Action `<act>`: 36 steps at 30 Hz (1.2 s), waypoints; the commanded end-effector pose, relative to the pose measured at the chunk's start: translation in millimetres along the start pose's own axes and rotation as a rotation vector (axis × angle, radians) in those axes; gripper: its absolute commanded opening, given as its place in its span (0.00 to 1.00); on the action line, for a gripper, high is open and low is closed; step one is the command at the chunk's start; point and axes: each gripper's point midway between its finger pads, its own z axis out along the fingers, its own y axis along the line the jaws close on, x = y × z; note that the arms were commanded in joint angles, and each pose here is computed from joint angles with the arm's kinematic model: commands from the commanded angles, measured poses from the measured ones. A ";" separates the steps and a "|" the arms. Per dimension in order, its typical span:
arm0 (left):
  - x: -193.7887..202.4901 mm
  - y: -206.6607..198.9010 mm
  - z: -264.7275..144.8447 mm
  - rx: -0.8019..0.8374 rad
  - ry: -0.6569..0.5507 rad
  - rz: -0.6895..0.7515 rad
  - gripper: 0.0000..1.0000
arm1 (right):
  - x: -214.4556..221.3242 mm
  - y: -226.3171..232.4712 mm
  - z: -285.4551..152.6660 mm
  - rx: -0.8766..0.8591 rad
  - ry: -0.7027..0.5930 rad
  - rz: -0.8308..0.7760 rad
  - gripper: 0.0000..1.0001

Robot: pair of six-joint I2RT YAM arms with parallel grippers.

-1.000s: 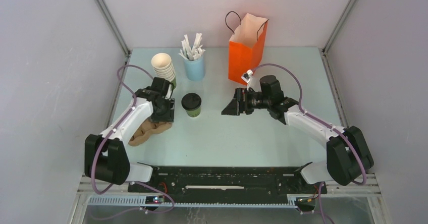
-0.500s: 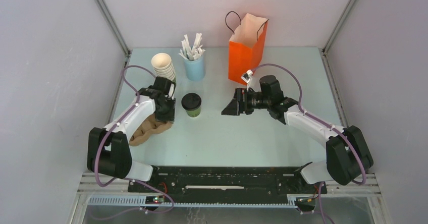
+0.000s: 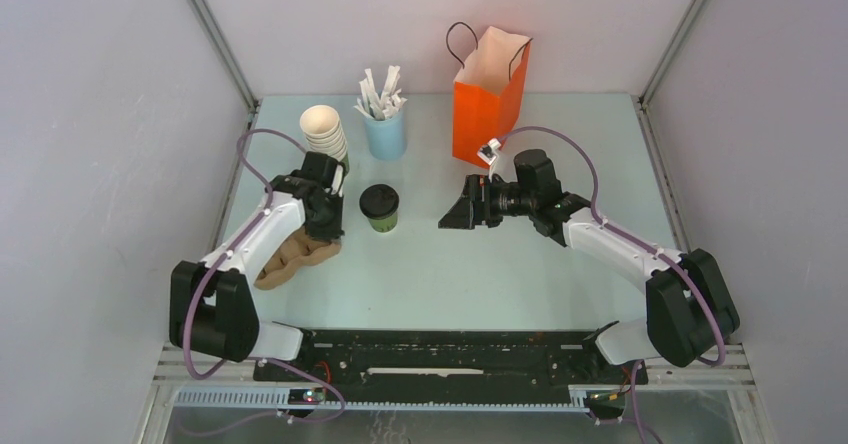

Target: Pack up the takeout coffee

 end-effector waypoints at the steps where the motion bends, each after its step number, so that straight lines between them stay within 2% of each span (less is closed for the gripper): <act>1: 5.0 2.7 -6.4 -0.004 -0.014 0.006 0.24 | -2.1 7.6 0.9 -0.030 -0.009 -0.028 0.97; 3: 5.2 4.8 -6.0 -0.016 -0.012 0.006 0.18 | -1.9 7.8 1.2 -0.031 -0.008 -0.028 0.97; 12: 8.8 13.5 -6.7 -0.068 0.011 0.004 0.08 | -1.8 7.7 1.4 -0.031 -0.008 -0.028 0.97; 20: 9.7 29.7 -39.2 -0.159 -0.043 -0.051 0.01 | -1.2 8.1 2.3 -0.035 -0.004 -0.025 0.97; 28: -2.5 63.5 -79.4 -0.431 -0.145 -0.136 0.00 | -0.5 8.5 3.7 -0.039 -0.001 -0.024 0.97; 33: -10.5 66.8 -107.7 -0.550 -0.221 -0.135 0.00 | 0.0 7.9 3.9 -0.037 0.001 -0.022 0.97; 36: -9.7 72.9 -109.6 -0.619 -0.219 -0.137 0.00 | 0.4 8.4 4.8 -0.041 0.003 -0.022 0.97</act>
